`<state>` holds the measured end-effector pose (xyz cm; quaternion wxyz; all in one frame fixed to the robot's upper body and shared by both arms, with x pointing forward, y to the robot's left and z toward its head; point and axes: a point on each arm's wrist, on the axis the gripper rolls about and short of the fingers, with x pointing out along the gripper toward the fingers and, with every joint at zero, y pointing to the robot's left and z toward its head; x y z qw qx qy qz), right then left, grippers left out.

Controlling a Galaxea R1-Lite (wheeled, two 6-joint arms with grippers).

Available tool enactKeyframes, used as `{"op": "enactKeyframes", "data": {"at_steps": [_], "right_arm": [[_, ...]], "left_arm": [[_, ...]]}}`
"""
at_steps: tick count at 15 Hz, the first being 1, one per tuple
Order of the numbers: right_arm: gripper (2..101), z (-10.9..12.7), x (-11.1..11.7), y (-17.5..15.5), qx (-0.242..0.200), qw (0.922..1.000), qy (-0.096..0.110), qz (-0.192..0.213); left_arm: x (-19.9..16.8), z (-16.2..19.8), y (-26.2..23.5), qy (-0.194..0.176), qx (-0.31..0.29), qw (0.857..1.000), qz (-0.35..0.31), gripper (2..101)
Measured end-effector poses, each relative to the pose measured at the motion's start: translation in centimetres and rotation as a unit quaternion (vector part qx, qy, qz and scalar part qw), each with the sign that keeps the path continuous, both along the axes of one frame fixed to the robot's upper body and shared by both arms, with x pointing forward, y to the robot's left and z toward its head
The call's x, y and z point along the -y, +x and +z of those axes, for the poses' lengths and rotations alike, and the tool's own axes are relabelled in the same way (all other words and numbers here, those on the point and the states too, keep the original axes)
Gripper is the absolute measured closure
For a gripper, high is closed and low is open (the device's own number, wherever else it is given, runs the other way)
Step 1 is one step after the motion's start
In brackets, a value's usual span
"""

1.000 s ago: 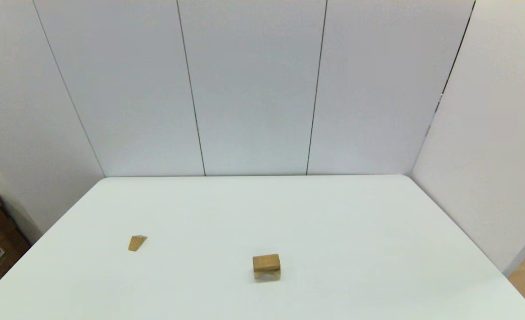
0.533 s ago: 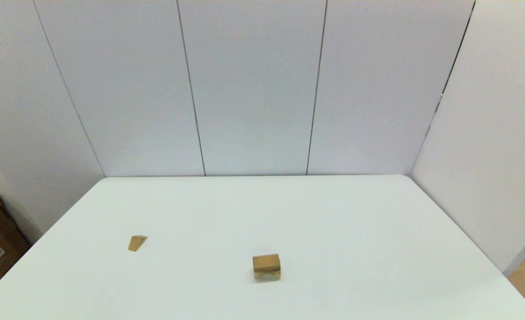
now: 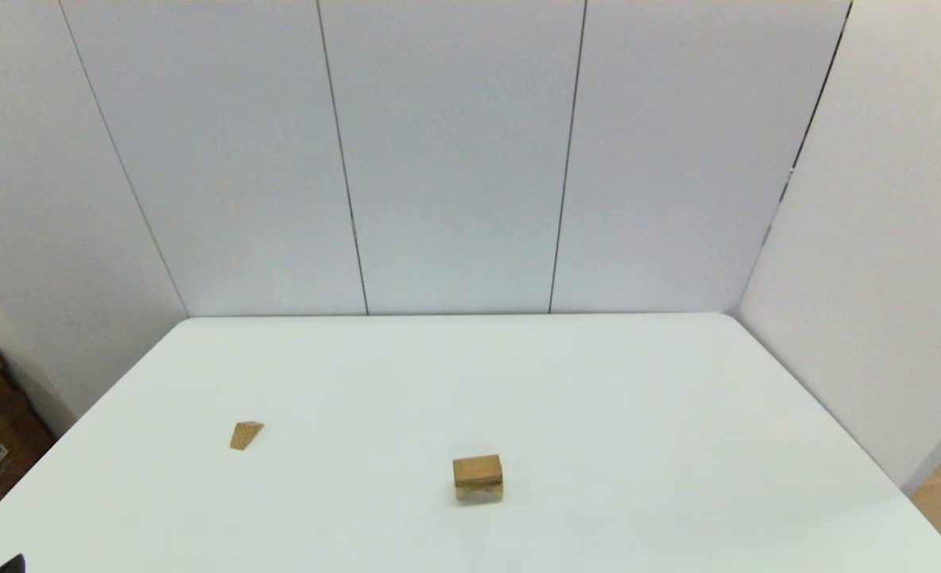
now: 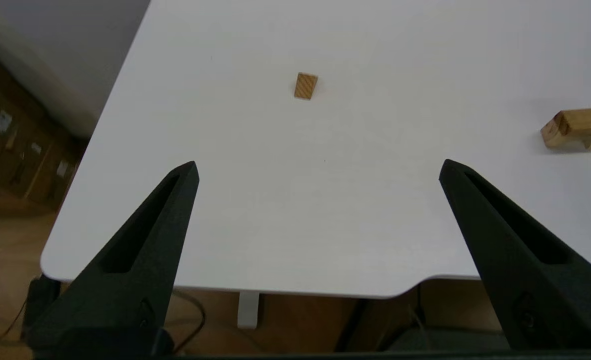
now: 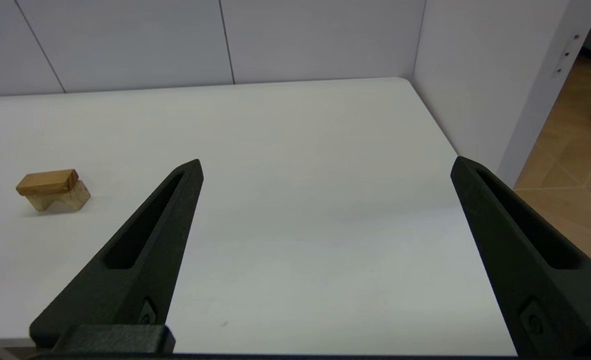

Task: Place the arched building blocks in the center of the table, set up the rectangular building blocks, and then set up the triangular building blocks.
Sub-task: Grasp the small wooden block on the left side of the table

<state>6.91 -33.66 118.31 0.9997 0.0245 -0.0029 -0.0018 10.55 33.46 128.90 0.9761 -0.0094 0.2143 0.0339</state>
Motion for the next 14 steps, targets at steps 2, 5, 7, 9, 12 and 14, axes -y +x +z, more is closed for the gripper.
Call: {"op": "enactKeyframes", "data": {"at_steps": [2,5,7,9,12,14], "right_arm": [[4.3,0.0,0.0,0.0,0.000,1.0000,0.000,0.000],[4.3,0.0,0.0,0.0,0.000,1.0000,0.000,0.000],[4.3,0.0,0.0,0.0,0.000,1.0000,0.000,0.000],[4.3,0.0,0.0,0.0,0.000,1.0000,0.000,0.000],[4.3,0.0,0.0,0.0,0.000,1.0000,0.000,0.000],[4.3,0.0,0.0,0.0,0.000,1.0000,0.000,0.000]], "left_arm": [[-0.2,2.2,3.0,0.000,-0.054,0.999,0.000,5.4],[-0.6,4.1,9.1,0.000,-0.131,0.991,0.001,5.4],[-1.1,4.1,13.2,0.007,-0.179,0.984,0.002,5.4],[-2.0,3.0,17.6,0.019,-0.232,0.972,-0.001,5.4],[-3.3,0.6,23.2,0.037,-0.297,0.954,-0.017,5.4],[-4.0,-0.8,26.3,0.046,-0.330,0.943,-0.030,5.4]]}}
